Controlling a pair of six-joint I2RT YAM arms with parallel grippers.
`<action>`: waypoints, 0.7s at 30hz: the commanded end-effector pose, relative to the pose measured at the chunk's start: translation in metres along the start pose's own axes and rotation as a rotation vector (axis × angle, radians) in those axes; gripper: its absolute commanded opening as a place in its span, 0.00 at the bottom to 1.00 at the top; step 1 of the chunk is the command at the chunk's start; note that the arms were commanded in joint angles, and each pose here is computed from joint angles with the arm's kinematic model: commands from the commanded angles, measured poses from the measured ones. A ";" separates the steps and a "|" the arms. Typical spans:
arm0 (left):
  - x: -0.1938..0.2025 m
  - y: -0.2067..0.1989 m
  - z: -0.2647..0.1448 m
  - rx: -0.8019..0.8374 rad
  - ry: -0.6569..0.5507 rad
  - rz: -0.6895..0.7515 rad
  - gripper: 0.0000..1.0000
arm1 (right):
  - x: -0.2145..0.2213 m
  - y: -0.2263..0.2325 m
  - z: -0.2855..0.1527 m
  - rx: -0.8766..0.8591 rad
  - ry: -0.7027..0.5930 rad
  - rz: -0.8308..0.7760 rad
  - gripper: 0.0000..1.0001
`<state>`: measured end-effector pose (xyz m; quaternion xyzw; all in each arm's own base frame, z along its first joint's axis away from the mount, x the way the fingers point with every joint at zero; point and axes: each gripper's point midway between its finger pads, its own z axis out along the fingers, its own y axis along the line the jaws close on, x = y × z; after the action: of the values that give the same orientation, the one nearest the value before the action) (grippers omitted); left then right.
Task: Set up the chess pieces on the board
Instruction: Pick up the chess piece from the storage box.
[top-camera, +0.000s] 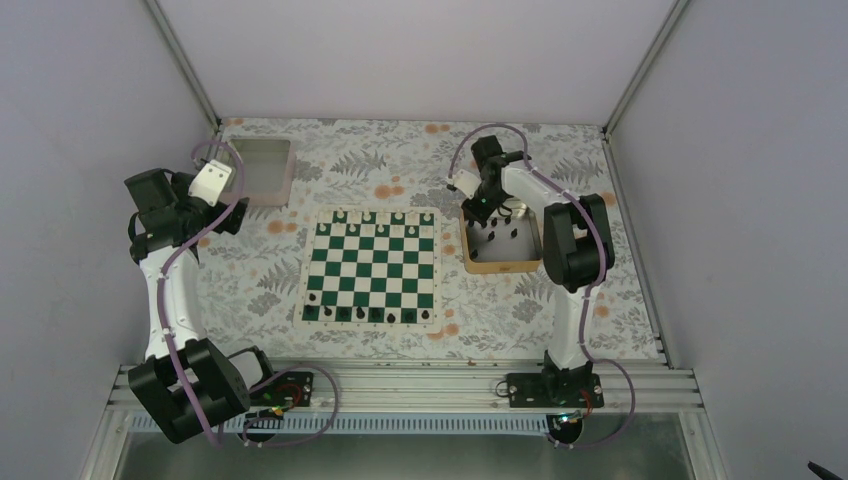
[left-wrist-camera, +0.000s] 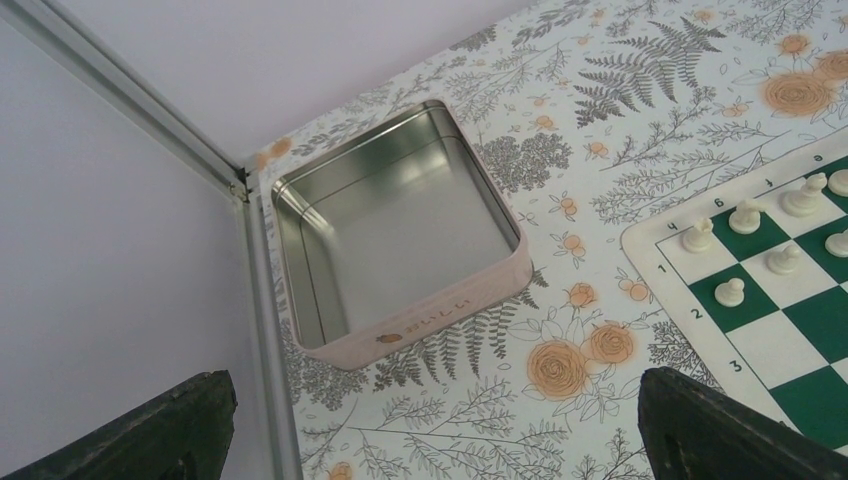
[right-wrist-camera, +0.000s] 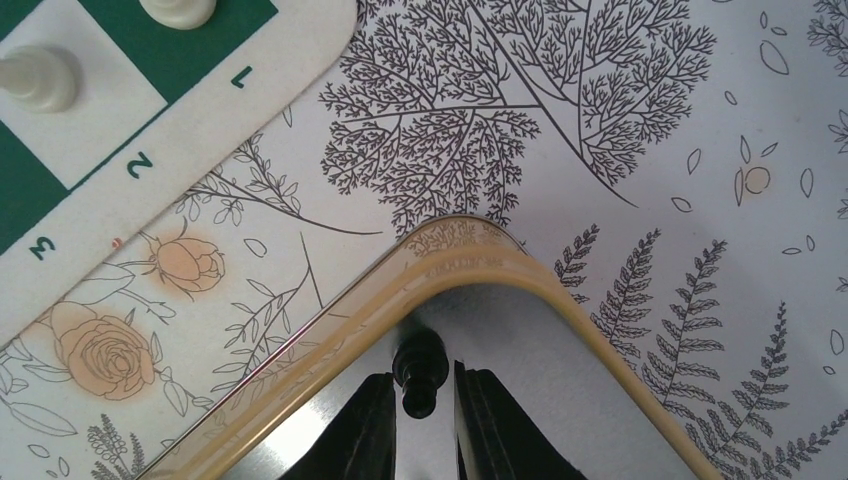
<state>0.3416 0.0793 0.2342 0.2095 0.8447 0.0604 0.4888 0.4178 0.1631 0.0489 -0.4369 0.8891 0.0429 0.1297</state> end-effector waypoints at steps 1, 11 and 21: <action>-0.011 0.002 -0.006 -0.002 -0.033 0.021 1.00 | -0.005 -0.001 -0.001 0.015 -0.004 -0.020 0.19; -0.009 0.002 -0.007 -0.009 -0.028 0.026 1.00 | -0.001 -0.002 0.006 0.017 0.014 -0.018 0.20; -0.008 0.002 -0.007 -0.006 -0.026 0.024 1.00 | 0.001 0.000 0.012 0.005 0.017 -0.016 0.20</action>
<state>0.3407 0.0796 0.2338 0.2099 0.8453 0.0608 0.4876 0.4193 0.1604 0.0439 -0.4371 0.8899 0.0343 0.1257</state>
